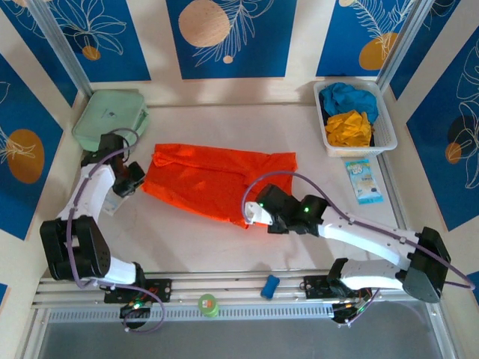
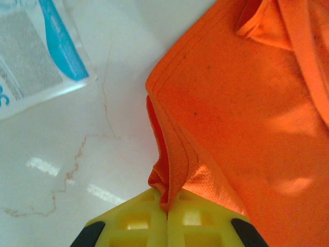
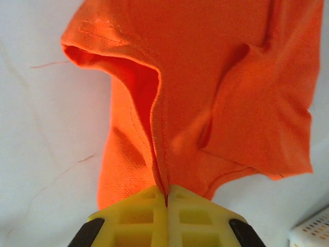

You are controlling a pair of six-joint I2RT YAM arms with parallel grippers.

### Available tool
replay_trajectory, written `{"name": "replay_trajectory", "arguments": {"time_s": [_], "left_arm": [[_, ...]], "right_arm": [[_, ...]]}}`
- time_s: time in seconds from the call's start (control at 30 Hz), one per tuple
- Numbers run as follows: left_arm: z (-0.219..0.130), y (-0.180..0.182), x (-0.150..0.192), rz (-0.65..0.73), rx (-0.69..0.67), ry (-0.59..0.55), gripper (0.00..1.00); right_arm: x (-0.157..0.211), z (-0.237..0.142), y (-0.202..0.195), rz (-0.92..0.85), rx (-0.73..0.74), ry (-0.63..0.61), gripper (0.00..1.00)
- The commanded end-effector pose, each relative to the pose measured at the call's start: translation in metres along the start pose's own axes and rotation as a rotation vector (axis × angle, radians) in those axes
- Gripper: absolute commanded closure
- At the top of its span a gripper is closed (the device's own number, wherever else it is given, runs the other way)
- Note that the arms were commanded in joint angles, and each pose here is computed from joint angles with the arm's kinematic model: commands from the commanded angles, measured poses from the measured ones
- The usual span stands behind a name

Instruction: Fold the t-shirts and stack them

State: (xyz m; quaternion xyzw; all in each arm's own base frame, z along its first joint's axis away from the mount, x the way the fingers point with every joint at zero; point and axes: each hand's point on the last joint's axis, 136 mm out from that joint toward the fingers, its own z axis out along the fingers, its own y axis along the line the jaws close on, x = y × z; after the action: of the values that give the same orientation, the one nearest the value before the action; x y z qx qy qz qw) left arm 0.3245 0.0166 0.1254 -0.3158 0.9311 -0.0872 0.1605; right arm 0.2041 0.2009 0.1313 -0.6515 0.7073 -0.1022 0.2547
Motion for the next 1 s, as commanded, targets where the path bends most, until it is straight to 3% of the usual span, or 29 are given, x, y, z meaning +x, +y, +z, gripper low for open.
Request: {"name": "replay_trajectory", "arguments": {"time_s": [0.0,0.5,0.97], "left_arm": [[-0.003,0.000,-0.011,0.007,-0.051,0.006,1.00],[0.033,-0.018,-0.052,0.009,-0.099,0.051,1.00],[0.084,-0.029,-0.083,0.008,-0.149,0.096,1.00]], "right_arm": [[-0.002,0.004,-0.028,0.061,0.069,0.012,1.00],[0.000,0.046,-0.118,0.101,0.108,0.012,1.00],[0.013,0.109,-0.161,0.142,0.082,0.010,1.00]]}}
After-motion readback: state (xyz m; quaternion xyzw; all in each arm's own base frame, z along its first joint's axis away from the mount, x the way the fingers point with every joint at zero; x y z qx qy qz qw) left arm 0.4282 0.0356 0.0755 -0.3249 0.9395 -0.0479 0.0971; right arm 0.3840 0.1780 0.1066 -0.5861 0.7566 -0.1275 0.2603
